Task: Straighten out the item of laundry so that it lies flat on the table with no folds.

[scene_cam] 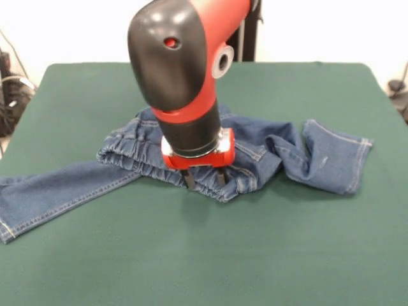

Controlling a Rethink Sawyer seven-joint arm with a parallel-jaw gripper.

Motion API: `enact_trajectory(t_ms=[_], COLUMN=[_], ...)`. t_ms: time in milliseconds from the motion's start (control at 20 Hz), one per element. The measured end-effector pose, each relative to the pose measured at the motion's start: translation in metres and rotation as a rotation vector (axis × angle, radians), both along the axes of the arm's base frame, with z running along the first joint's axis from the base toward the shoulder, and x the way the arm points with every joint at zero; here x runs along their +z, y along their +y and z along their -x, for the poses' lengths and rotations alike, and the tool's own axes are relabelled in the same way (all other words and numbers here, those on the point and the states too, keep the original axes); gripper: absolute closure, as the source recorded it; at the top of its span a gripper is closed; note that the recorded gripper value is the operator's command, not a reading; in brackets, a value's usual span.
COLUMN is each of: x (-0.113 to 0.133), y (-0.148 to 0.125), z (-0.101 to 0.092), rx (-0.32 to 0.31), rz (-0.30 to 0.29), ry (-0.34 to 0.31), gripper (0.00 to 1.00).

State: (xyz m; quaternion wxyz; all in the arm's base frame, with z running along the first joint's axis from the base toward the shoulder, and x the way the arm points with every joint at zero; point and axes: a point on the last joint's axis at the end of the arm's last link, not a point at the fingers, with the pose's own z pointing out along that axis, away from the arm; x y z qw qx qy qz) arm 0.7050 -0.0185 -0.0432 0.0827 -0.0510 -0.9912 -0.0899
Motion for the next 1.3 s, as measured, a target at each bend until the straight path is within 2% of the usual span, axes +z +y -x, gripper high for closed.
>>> enact_trajectory(t_ms=[50, 250, 300, 400, 450, 600, 750, 950, 1150, 1300], x=[-0.001, -0.002, -0.003, -0.003, -0.004, -0.004, -0.004, -0.002, 0.008, 0.024], y=[-0.001, -0.002, 0.002, 0.005, 0.008, 0.013, 0.016, 0.013, -0.002, -0.032], z=[0.0, -0.002, -0.006, -0.008, -0.011, -0.014, -0.015, -0.014, -0.004, 0.003], rx=[-0.02, -0.031, -0.022, -0.01, 0.01, 0.043, 0.056, 0.049, 0.014, -0.044], rz=[0.003, 0.017, 0.033, 0.042, 0.057, 0.079, 0.085, 0.081, 0.059, 0.063], ry=[-0.005, -0.03, -0.084, -0.119, -0.157, -0.211, -0.228, -0.215, -0.135, -0.05], gripper=[1.0, 1.0, 1.0, 1.0, 1.0, 1.0, 1.0, 1.0, 1.0, 1.0])
